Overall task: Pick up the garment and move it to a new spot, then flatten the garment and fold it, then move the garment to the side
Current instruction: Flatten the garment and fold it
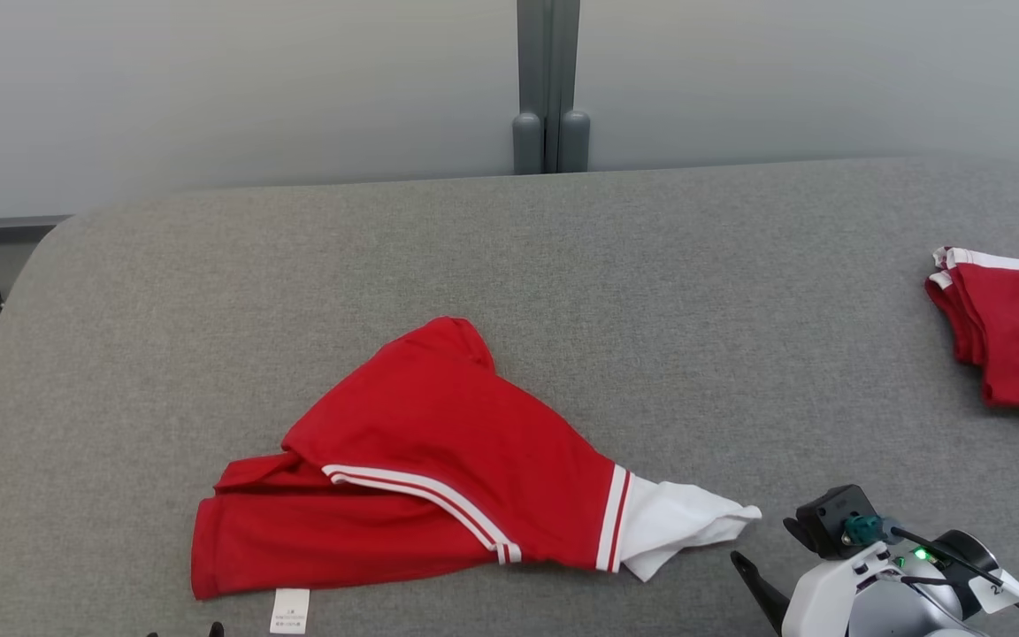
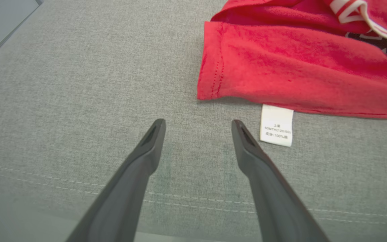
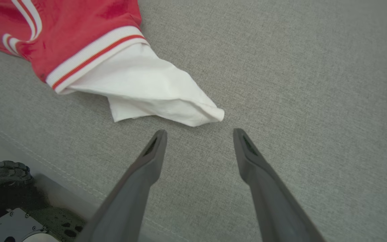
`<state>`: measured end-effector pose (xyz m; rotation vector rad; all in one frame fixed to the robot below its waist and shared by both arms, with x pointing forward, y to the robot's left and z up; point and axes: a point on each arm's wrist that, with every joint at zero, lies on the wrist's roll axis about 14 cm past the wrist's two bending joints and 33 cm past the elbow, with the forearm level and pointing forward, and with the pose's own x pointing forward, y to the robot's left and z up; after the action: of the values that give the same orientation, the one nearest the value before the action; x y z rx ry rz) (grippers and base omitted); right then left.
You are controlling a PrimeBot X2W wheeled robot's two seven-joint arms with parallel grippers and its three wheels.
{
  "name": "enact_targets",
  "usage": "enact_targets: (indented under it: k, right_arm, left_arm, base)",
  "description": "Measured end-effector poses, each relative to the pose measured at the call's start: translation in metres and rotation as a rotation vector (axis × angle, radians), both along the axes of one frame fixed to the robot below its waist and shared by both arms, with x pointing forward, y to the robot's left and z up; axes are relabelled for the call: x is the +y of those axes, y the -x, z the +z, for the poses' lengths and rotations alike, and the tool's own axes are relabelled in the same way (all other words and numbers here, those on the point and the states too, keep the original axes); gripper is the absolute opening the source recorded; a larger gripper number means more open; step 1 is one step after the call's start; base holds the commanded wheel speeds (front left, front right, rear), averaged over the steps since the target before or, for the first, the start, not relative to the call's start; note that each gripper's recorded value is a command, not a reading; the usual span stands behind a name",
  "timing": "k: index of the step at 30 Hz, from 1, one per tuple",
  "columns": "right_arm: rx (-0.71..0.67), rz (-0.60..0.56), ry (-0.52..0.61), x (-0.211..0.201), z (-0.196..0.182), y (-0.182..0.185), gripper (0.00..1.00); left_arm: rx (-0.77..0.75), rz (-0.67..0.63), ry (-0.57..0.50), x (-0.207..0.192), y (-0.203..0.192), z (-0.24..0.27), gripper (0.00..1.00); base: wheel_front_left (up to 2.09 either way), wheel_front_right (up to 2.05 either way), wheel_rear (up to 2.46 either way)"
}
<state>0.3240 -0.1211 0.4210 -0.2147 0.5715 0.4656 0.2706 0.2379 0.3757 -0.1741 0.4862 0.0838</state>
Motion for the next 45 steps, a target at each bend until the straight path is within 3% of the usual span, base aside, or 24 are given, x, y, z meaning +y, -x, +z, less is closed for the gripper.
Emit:
enact_targets:
  k: [22, 45]
  right_arm:
    - [0.119, -0.071, -0.083, 0.021, -0.035, 0.005, 1.0]
    - [-0.018, -0.16, -0.113, -0.006, 0.008, -0.04, 1.0]
  left_arm:
    - [0.02, 0.03, -0.014, 0.015, -0.016, -0.012, 1.0]
    - [0.022, -0.009, -0.004, 0.01, -0.029, -0.006, 1.0]
  base:
    - [0.0, 0.0, 0.0]
    - [0.0, 0.0, 0.0]
